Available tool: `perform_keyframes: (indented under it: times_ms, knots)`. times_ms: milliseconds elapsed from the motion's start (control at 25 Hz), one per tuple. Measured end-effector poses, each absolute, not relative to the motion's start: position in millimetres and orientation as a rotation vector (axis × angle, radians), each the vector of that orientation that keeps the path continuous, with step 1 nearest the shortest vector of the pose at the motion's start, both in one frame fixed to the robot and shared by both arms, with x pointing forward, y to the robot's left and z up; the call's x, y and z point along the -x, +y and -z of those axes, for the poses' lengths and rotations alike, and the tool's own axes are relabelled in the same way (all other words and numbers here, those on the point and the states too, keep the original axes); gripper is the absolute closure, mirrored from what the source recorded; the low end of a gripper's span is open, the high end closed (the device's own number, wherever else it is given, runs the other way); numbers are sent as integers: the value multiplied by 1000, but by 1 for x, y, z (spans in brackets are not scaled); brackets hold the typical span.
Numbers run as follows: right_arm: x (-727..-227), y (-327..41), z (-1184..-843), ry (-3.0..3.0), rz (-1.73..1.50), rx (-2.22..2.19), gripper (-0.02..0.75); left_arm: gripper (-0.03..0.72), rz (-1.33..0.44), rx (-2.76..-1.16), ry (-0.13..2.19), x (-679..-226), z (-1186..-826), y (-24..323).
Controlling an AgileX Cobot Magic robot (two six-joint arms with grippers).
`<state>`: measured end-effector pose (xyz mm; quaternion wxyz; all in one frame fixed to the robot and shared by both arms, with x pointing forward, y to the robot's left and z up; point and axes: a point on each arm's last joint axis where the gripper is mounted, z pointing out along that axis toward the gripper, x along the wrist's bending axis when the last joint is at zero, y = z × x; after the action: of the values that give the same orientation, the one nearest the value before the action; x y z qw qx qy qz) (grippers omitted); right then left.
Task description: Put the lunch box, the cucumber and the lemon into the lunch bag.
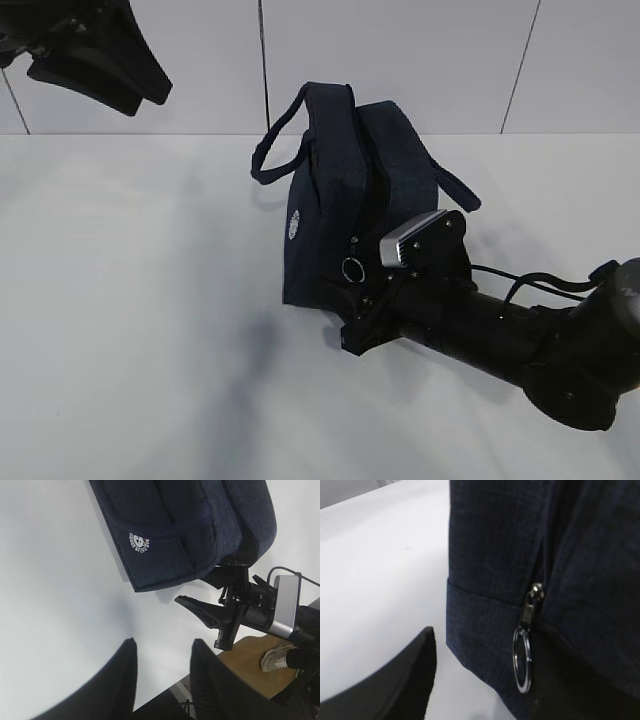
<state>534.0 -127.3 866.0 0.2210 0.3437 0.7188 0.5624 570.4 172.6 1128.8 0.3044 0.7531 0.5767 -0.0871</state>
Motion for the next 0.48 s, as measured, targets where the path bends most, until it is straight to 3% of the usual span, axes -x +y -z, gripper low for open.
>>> perform_keyframes:
  times_ms: [280,480]
  knots:
    - [-534,-128,-864,1989,-1544,-964,410,434,231,-1995,1527,-570,-1129,173]
    - [-534,-128,-862,1997,-1533,-973,429,434,231,-1995,1527,-570,-1129,173]
